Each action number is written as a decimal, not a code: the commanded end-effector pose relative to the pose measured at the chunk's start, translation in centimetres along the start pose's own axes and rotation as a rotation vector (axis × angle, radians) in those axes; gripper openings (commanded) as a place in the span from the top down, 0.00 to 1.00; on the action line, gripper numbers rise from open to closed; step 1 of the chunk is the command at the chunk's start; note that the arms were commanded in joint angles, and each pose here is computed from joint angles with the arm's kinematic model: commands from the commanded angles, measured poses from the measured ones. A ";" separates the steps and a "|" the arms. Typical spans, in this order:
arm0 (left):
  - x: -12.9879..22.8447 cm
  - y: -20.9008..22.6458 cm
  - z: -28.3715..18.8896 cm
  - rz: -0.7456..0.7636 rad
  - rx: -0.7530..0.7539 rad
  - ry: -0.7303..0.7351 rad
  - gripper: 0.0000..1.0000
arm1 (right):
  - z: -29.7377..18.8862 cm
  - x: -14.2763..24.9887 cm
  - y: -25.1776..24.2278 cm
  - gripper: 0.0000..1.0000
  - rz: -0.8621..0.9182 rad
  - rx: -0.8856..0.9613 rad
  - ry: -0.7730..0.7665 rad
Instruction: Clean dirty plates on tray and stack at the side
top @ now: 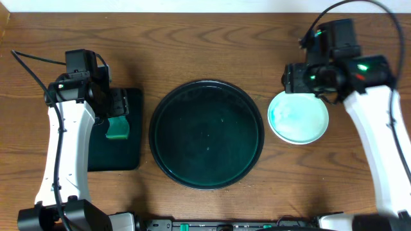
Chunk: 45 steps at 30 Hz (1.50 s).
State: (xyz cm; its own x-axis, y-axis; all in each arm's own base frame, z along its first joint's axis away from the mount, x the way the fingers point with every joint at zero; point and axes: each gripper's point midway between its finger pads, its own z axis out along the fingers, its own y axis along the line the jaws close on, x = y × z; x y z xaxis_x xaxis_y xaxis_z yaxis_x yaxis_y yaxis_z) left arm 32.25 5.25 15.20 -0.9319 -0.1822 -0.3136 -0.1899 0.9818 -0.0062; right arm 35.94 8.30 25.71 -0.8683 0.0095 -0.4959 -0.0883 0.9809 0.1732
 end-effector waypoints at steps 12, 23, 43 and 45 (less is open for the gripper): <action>-0.6 0.0 -0.4 0.006 0.008 -0.015 0.27 | -15.9 3.4 1.4 0.01 -0.059 -0.056 -0.316; -0.6 0.0 -0.4 0.006 0.008 -0.015 0.27 | -19.6 6.4 -0.8 0.01 -0.043 0.049 -0.386; -0.6 0.0 -0.4 0.006 0.008 -0.015 0.26 | -14.3 7.6 -6.5 0.01 -0.014 0.220 -0.851; -0.6 0.0 -0.4 0.006 0.008 -0.015 0.26 | -12.6 8.4 -7.1 0.01 -0.007 0.225 -0.900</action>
State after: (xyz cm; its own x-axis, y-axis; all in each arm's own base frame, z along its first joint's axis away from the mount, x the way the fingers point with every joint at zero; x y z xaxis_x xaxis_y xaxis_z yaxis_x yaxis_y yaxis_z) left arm 32.25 5.22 15.19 -0.9318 -0.1833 -0.3132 -0.1900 0.9817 -0.0092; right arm 23.06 -0.38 34.14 -0.1459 0.0837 -0.9858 0.0580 0.9954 0.0759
